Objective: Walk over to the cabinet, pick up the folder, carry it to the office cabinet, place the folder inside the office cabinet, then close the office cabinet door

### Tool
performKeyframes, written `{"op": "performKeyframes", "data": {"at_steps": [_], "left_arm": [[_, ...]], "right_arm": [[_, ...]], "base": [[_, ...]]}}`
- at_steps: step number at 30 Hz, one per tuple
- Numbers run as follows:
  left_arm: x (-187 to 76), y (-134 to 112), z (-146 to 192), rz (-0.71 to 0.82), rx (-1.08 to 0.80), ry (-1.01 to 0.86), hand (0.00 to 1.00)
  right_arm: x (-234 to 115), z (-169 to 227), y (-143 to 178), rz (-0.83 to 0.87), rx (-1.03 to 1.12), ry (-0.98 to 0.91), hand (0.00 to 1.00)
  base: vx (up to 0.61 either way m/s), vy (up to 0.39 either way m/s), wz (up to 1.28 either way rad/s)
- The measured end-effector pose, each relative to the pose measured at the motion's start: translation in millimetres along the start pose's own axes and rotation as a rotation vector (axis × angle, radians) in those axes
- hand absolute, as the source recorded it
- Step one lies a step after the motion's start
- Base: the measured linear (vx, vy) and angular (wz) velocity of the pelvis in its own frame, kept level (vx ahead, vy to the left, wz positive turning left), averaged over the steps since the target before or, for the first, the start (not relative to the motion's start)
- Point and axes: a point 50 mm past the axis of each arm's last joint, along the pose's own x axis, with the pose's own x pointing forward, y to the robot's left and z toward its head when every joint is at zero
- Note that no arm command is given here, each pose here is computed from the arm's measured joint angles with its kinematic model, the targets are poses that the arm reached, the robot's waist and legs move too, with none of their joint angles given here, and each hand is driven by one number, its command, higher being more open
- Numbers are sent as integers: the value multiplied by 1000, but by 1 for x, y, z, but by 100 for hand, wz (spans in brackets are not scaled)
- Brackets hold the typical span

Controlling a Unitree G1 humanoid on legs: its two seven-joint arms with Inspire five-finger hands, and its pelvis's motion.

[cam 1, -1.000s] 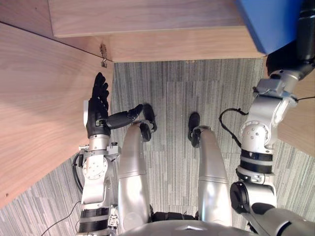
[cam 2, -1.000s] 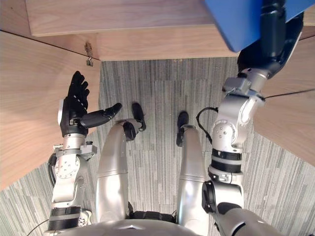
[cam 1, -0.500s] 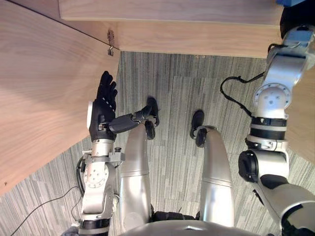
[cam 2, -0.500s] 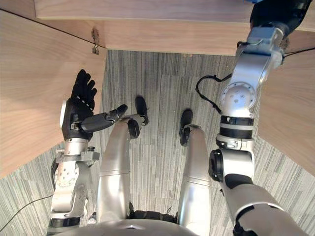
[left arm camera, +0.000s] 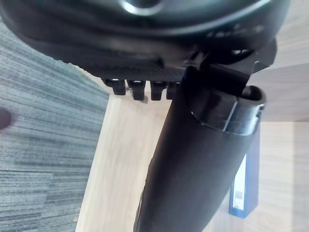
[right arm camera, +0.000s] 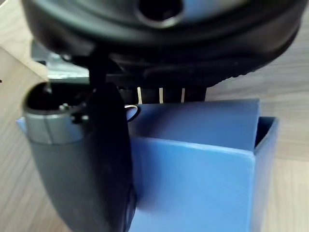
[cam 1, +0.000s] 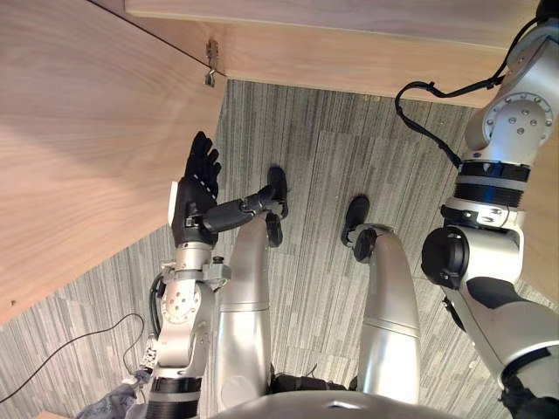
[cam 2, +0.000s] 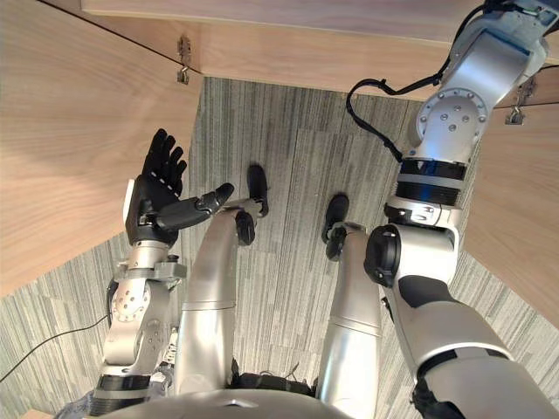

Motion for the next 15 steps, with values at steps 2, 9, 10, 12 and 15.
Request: {"op": "performKeyframes", "data": {"at_steps": [2, 9, 10, 12, 15], "left_arm": [[0, -2, -1, -9, -9, 3, 100], [-1, -6, -4, -22, -15, 20, 100], [-1, -5, -5, -21, -15, 22, 100], [-2, -4, -9, -16, -13, 38, 100], [-3, -3, -13, -11, -11, 56, 100]], "right_arm": [[1, 1, 1, 5, -6, 0, 100], [2, -4, 4, 9, -72, 43, 100], [2, -5, 4, 11, -77, 45, 100], [3, -6, 2, 2, -86, 51, 100], [3, -7, 0, -4, -103, 55, 100]], "base": [[-25, -1, 16], [-5, 0, 3], [0, 0, 0], [0, 0, 0], [0, 0, 0]]}}
